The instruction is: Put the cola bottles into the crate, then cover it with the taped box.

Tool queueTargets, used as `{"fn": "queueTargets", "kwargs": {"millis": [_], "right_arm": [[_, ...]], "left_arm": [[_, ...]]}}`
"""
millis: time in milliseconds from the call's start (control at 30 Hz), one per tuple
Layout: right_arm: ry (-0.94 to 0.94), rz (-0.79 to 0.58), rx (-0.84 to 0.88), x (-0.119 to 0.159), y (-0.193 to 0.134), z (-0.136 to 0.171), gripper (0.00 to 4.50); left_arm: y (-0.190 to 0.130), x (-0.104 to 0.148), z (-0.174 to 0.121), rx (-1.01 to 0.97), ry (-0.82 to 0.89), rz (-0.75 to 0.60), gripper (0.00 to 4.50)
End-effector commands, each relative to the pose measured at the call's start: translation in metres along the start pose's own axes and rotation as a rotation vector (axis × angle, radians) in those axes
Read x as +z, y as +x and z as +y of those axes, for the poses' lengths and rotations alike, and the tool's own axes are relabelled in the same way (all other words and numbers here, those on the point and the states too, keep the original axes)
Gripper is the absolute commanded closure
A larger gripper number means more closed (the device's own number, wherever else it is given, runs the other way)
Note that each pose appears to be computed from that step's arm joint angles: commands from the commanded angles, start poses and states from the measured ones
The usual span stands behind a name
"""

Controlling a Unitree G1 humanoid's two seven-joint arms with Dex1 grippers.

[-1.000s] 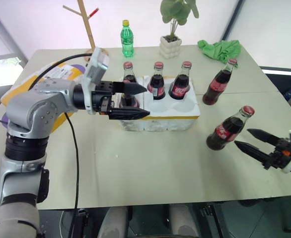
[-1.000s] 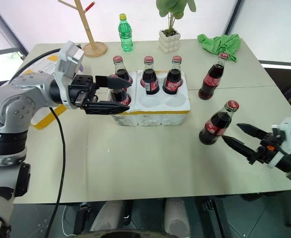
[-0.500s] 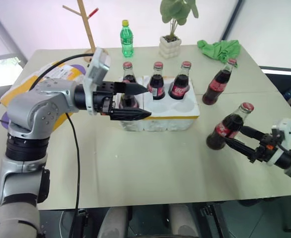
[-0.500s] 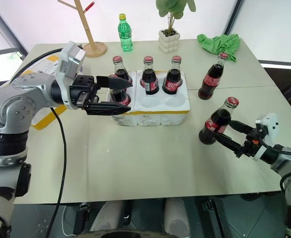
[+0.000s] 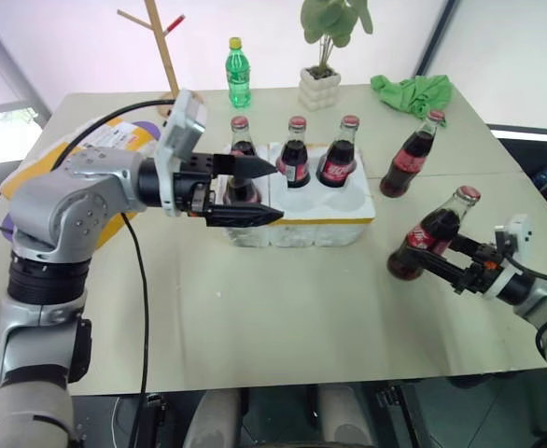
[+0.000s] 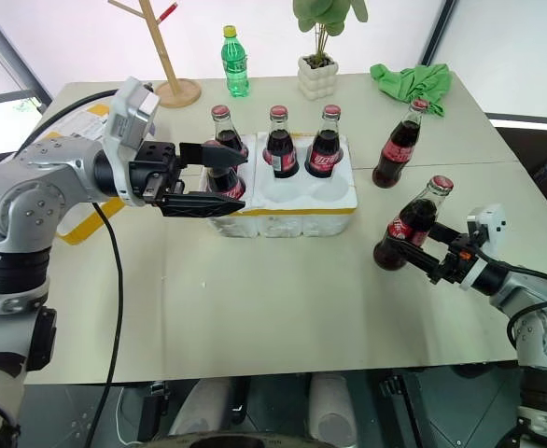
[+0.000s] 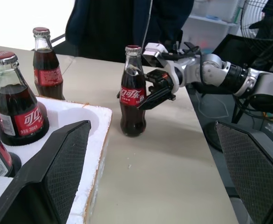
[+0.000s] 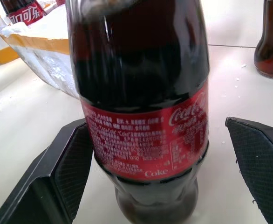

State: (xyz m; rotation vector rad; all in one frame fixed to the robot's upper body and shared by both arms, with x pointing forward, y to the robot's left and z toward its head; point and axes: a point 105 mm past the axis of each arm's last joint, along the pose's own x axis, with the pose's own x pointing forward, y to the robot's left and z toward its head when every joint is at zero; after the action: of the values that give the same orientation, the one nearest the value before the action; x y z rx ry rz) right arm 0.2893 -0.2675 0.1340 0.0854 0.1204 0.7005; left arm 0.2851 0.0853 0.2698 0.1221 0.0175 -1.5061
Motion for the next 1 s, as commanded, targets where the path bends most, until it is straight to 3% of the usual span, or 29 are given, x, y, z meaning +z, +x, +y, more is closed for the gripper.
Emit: {"fn": "queueTargets", "kwargs": {"millis": [33,200,333,500,667,833,1000], "right_arm": [[0.002,-0.049,0.021,0.008,0.005,0.002,0.0],[0.008,-0.069,0.035,0.009,0.008,0.004,1.68],[-0.002,-0.063,0.034,0.01,0.007,0.004,1.65],[-0.042,-0.096,0.039,0.03,0.003,0.002,1.65],[-0.154,-0.153,0.102,0.085,0.004,0.006,1.65],[-0.227,-0.271,0.293,0.151,0.029,0.037,1.65],[-0.243,-0.337,0.472,0.177,0.07,0.066,1.65]], "left_arm": [[-0.005,0.01,-0.002,0.016,0.054,-0.016,0.05],[-0.004,0.008,-0.001,0.021,0.061,-0.009,0.0],[-0.006,0.009,-0.001,0.027,0.06,-0.011,0.0],[-0.014,0.004,-0.004,0.041,0.048,0.01,0.0],[-0.038,0.0,-0.016,0.086,0.023,0.046,0.0],[-0.058,-0.005,-0.015,0.194,0.02,0.059,0.0],[-0.062,-0.008,-0.015,0.249,0.019,0.043,0.0]]}}
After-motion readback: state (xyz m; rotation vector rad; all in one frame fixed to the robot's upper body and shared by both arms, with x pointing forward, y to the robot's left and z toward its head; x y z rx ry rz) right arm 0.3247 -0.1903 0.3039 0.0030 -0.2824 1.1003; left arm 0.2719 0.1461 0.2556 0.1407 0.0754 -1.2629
